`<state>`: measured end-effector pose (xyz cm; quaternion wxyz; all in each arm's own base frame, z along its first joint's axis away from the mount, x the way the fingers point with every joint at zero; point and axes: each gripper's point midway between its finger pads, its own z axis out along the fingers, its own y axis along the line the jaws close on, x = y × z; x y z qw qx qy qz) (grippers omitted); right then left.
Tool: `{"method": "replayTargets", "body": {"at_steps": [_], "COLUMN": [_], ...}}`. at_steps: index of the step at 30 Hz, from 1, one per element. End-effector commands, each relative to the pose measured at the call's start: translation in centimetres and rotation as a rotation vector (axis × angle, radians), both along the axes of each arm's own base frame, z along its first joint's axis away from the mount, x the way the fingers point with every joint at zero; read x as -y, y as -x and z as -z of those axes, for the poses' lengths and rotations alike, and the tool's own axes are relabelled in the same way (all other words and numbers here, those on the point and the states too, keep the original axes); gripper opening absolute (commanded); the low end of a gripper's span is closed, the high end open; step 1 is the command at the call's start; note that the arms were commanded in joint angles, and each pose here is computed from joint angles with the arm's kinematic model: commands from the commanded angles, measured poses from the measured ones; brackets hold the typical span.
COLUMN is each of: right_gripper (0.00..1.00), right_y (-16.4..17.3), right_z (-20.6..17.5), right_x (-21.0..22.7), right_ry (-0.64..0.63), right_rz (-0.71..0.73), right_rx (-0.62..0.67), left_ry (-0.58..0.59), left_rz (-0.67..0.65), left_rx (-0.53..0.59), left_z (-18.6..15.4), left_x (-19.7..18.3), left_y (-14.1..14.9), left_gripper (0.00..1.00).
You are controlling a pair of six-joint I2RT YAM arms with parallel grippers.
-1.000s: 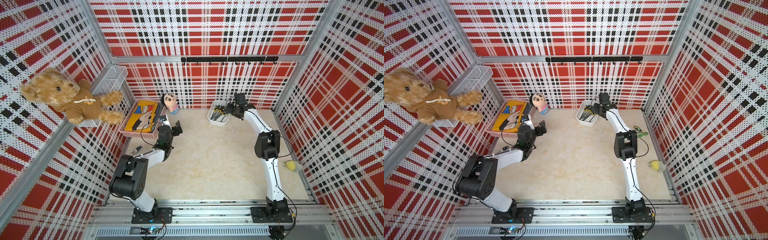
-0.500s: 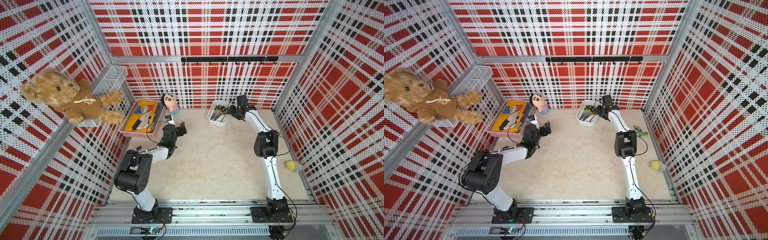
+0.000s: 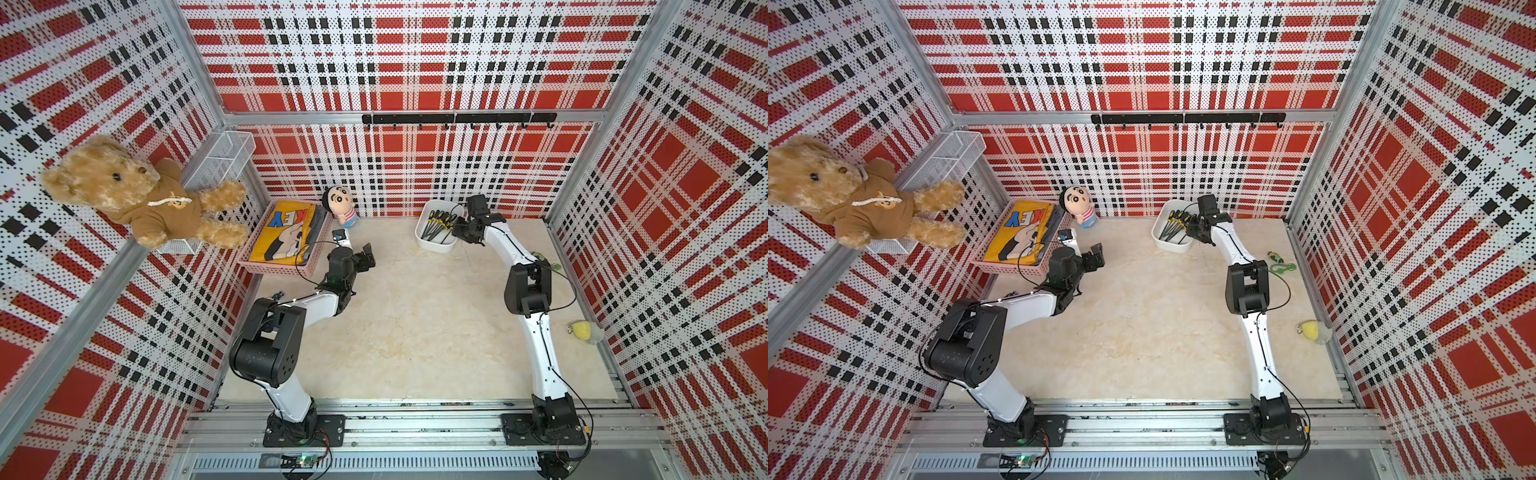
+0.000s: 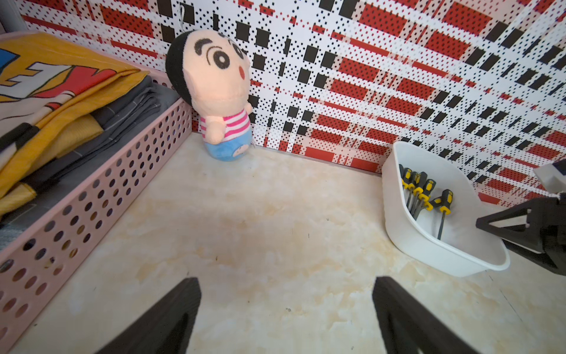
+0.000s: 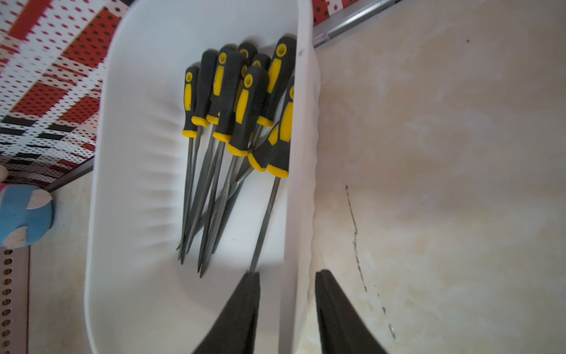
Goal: Take the file tool out of the storage box
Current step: Move the storage box to the center of the board.
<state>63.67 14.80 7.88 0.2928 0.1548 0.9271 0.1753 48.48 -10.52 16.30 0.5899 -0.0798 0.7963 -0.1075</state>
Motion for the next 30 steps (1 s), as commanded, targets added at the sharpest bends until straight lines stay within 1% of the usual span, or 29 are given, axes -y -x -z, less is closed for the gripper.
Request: {"method": "replayTargets", "body": {"at_steps": [1, 5, 6, 9, 11, 12, 16, 21, 26, 30], "right_gripper": [0.31, 0.18, 0.16, 0.09, 0.01, 0.00, 0.00, 0.00, 0.00, 0.00], "right_y": [0.8, 0.9, 1.3, 1.8, 2.4, 2.7, 4.7, 8.4, 14.3, 19.9], "right_z": [1.4, 1.3, 1.9, 1.5, 1.2, 1.0, 0.6, -0.7, -1.0, 0.3], "right_x": [0.1, 0.3, 0.4, 0.7, 1.0, 1.1, 1.9, 3.2, 5.2, 7.3], "right_ry": [0.035, 0.051, 0.061, 0.087, 0.105, 0.114, 0.175, 0.267, 0.351, 0.426], "right_rz": [-0.009, -0.011, -0.010, -0.017, -0.023, -0.028, -0.072, -0.126, -0.175, -0.208], "right_rx": [-0.040, -0.044, -0.061, -0.060, -0.064, -0.064, -0.087, -0.116, -0.186, -0.267], "left_ry": [-0.004, -0.004, -0.005, -0.005, -0.005, -0.004, 0.001, 0.003, 0.011, 0.013], "left_rz": [0.006, 0.006, 0.005, 0.004, 0.005, 0.007, 0.016, 0.027, 0.048, 0.066], "left_rx": [0.003, 0.002, 0.002, 0.001, -0.001, -0.002, -0.009, -0.014, -0.018, -0.022], "left_z": [-0.3, -0.4, -0.4, -0.5, -0.4, -0.4, -0.2, -0.1, 0.1, 0.4], "left_x": [0.3, 0.3, 0.3, 0.3, 0.3, 0.4, 0.7, 1.1, 2.0, 3.0], "left_y": [-0.5, -0.6, -0.6, -0.7, -0.8, -0.8, -1.0, -1.3, -1.7, -1.9], "left_gripper": [0.94, 0.94, 0.94, 0.94, 0.94, 0.94, 0.94, 0.94, 0.94, 0.94]}}
